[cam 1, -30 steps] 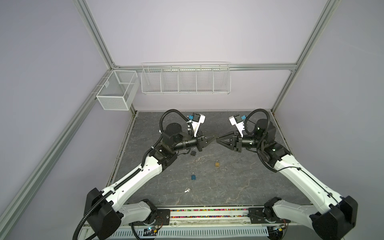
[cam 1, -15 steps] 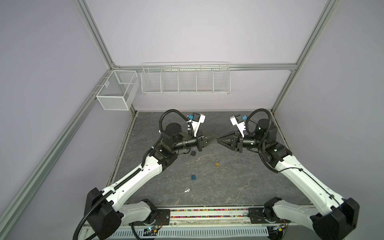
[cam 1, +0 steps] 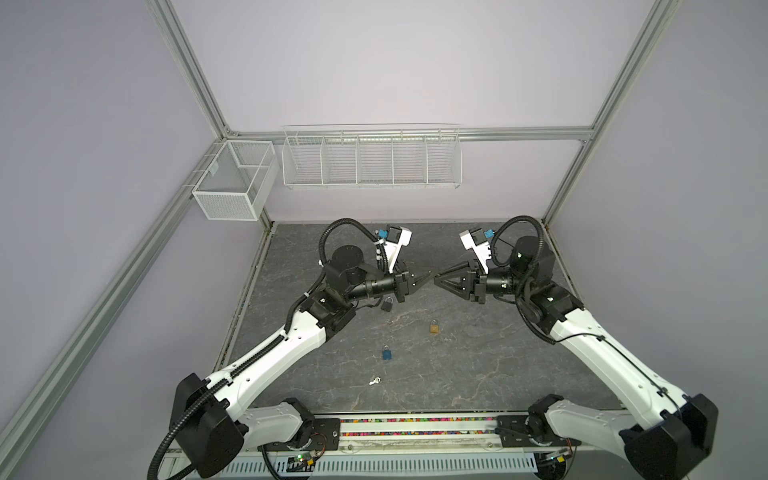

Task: Unlock with the key

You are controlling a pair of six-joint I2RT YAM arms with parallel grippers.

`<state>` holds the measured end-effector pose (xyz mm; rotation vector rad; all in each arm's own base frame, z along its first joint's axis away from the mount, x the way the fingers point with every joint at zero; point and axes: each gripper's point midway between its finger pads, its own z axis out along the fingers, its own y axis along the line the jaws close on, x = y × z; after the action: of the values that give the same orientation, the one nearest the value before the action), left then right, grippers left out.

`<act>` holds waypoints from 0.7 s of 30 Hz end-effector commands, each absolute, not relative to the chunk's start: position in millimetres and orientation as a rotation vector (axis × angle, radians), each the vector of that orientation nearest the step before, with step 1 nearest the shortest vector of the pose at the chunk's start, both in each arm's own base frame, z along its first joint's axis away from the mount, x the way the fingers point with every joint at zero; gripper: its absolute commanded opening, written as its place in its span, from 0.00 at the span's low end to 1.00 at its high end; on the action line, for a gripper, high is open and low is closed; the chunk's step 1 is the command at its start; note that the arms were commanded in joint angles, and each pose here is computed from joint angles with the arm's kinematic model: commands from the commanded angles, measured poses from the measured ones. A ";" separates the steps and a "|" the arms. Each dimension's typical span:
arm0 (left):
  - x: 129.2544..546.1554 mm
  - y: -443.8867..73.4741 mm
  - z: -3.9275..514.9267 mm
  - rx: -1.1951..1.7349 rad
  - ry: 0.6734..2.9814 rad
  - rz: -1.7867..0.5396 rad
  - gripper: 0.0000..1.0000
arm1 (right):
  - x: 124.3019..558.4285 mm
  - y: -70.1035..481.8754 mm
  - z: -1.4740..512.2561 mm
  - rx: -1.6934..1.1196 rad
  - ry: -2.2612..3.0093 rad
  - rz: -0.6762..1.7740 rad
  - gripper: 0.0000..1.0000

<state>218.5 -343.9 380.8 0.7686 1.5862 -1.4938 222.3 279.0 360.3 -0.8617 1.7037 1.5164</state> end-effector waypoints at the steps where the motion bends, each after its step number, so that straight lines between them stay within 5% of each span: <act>1: 217.0 -343.5 397.3 0.785 1.530 -1.505 0.00 | 220.3 279.0 367.6 -0.894 1.664 1.511 0.21; 21: 215.9 -340.4 398.1 0.792 1.530 -1.478 0.00 | 219.9 274.5 367.0 -0.877 1.679 1.466 0.06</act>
<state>217.4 -344.1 379.8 0.7730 1.5920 -1.5001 222.4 278.6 357.6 -0.8719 1.7074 1.4996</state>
